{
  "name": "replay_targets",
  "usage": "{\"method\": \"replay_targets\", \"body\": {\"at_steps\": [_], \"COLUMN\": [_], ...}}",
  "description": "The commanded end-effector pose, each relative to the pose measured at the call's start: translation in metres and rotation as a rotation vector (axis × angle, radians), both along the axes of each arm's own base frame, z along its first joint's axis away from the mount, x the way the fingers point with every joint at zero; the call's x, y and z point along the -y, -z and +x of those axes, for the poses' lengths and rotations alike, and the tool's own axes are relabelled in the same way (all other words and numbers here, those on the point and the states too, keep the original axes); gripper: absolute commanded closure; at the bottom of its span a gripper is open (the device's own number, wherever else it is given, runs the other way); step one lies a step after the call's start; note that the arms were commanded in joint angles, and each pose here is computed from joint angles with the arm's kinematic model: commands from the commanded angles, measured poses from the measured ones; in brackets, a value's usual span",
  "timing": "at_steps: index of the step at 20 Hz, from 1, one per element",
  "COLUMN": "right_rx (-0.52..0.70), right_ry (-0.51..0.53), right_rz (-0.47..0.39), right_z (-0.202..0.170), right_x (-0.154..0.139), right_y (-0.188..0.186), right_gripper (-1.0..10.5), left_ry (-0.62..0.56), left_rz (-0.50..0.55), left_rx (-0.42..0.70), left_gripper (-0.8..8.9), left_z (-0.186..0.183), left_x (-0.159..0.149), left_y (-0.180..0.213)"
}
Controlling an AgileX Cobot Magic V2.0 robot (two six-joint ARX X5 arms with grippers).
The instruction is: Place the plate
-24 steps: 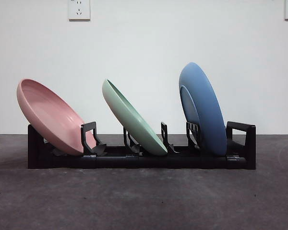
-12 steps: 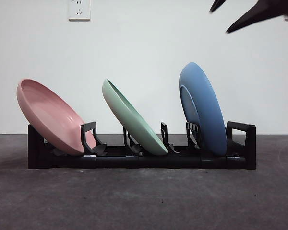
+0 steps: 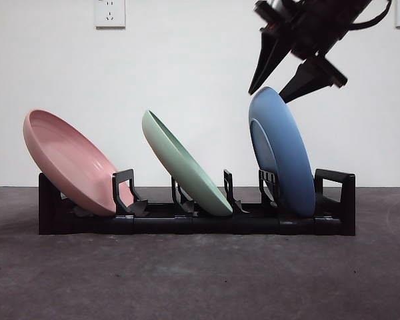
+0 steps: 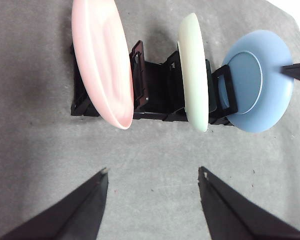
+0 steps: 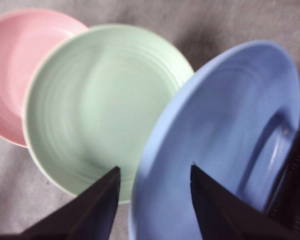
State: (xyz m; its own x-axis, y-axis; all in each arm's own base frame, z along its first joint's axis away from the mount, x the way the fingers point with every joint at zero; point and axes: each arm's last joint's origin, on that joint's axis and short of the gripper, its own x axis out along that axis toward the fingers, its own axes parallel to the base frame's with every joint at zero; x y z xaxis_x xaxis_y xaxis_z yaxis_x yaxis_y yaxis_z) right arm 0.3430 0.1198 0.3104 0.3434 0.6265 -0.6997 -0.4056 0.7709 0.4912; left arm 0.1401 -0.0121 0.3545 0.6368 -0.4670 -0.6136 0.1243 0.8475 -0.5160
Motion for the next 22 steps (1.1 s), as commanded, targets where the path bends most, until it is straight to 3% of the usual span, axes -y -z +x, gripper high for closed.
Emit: {"method": "replay_targets", "body": {"at_steps": [1,2,6,12,15,17,22], "right_rx": [0.015,0.018,0.002,0.007,0.089,0.160,0.421], "right_ry": [-0.031,-0.037,-0.041,-0.083,-0.138,-0.227,-0.324], "right_rz": [-0.006,-0.008,-0.013,0.026,0.110,0.160,0.190], "right_z": [0.005,0.005,0.002,-0.018,-0.045,-0.069,-0.148], "right_x": [-0.008,-0.009,-0.009,-0.004,0.002,0.005,0.004], "right_y": [0.001,0.001,-0.006,-0.070,-0.107,-0.126,-0.168], "right_gripper": [8.7,9.4,9.4,9.4,9.4,9.4,9.4], "left_ry": [0.007,0.007,0.007,0.007,0.007,0.007,0.007], "left_rz": [0.013,0.013,0.012,0.012,0.013,0.013,0.012], "left_rx": [0.032,0.032,0.032,0.031,0.031,0.031,0.031], "left_gripper": [5.32,5.32,5.32,5.32,5.32,5.32,5.33], "left_z": [0.001,0.001,0.001,0.001,0.001,0.001,0.001], "left_x": [0.000,0.000,0.000,0.000,0.000,0.000,0.000], "left_y": [-0.006,-0.006,-0.006,-0.006,-0.006,-0.006,-0.006]}}
